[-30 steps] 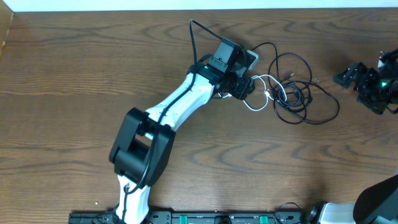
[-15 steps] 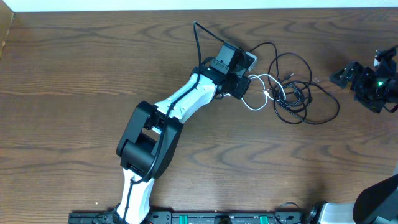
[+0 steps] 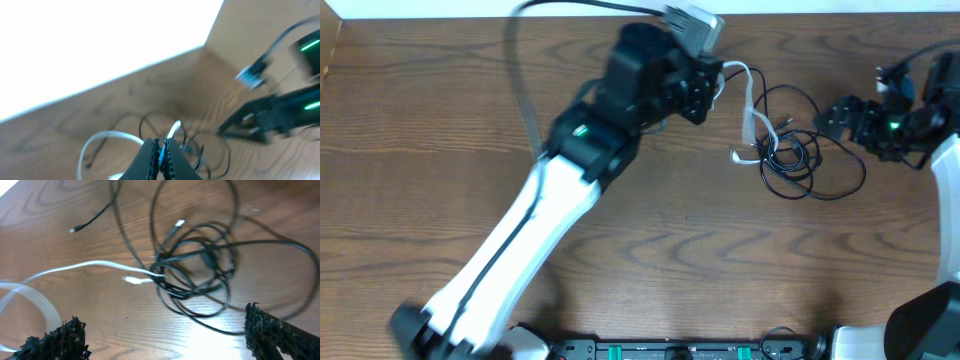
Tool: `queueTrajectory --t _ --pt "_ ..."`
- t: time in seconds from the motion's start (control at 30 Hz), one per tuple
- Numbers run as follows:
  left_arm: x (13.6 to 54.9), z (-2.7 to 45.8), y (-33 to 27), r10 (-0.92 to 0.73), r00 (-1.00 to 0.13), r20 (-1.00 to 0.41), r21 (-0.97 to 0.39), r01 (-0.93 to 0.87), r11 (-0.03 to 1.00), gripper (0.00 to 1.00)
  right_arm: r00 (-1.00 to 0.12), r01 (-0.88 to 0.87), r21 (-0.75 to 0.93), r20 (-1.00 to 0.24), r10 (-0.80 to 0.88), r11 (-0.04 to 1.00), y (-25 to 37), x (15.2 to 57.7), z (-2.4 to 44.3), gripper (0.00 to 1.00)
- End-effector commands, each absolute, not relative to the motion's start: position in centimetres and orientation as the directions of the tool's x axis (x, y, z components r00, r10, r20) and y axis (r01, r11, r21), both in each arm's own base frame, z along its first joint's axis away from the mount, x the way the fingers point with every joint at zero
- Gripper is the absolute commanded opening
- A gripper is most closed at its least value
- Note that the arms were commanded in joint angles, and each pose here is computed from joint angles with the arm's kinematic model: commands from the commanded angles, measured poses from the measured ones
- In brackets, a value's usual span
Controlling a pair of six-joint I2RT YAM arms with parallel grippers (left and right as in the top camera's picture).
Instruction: Untangle cables
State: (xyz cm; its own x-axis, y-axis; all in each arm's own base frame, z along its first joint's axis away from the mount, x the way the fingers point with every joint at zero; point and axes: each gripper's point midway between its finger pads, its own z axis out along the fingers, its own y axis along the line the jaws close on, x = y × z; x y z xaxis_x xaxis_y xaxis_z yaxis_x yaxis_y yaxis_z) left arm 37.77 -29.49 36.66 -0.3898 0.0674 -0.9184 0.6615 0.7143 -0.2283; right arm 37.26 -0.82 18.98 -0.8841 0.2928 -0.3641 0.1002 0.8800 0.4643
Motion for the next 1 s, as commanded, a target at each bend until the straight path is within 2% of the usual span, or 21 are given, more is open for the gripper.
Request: queueTrajectory --t 0.0,0.23,0.67,0.83,0.97 --pt "37.3 38.3 -28.4 0.036 -0.373 -0.927 -0.229 0.64 0.733 0.07 -0.892 0.016 0.464 -0.394 0.223 0.886 1.2 37.6 19.3 0.99" --pt "37.2 44.1 -23.6 -0.059 -0.24 -0.969 -0.179 0.518 0.837 0.08 -0.892 -0.029 0.47 -0.41 0.189 0.882 3.4 38.1 19.6 0.99" --pt "34.1 53.5 -18.2 -0.176 -0.043 -0.983 -0.175 0.489 0.854 0.08 -0.891 -0.18 0.462 -0.451 0.055 0.868 9.0 38.5 19.7 0.99" --pt "32.2 55.5 -17.2 -0.219 -0.01 -0.976 -0.195 0.499 0.845 0.07 -0.874 -0.255 0.446 -0.487 -0.007 0.858 11.2 38.9 19.7 0.99" --pt "31.3 54.9 -16.9 -0.209 -0.045 -0.977 -0.203 0.494 0.845 0.07 -0.866 -0.272 0.396 -0.498 -0.044 0.877 11.9 39.3 19.0 0.99"
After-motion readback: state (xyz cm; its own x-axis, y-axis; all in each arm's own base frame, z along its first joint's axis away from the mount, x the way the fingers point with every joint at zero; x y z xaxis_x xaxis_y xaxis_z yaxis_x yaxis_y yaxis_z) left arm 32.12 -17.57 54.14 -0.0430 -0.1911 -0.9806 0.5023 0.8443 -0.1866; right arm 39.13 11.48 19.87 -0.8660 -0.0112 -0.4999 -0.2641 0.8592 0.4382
